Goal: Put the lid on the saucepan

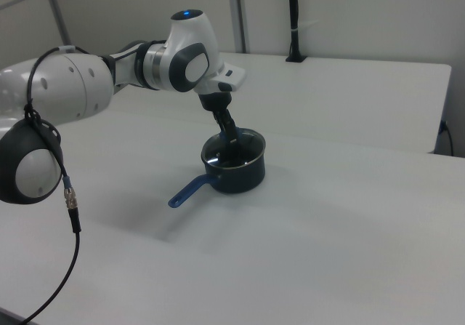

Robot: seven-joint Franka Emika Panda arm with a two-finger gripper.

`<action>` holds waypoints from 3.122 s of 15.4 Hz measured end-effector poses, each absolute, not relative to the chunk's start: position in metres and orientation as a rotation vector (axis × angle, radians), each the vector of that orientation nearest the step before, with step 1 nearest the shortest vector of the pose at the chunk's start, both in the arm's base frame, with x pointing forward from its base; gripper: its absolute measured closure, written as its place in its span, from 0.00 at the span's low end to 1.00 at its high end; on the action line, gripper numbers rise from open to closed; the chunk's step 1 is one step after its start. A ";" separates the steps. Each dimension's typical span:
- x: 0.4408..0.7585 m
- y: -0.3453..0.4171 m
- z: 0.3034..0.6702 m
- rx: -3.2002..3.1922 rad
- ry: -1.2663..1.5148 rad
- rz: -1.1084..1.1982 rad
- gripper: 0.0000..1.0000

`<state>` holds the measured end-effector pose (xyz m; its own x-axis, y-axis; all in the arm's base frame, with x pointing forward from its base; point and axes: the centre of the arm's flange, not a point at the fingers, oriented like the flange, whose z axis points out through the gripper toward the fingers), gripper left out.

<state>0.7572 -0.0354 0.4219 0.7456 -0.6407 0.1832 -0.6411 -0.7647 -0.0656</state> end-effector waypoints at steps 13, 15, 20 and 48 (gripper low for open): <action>0.763 -0.035 0.416 2.944 -1.034 0.315 0.34; 0.763 -0.035 0.415 2.956 -0.990 0.313 0.33; 0.756 -0.025 0.402 2.974 -0.880 0.187 0.24; 0.573 0.029 0.566 3.143 0.033 -0.068 0.00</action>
<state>0.5726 0.0295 0.5656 0.9988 0.0209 -0.0433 0.0208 -0.9998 -0.0031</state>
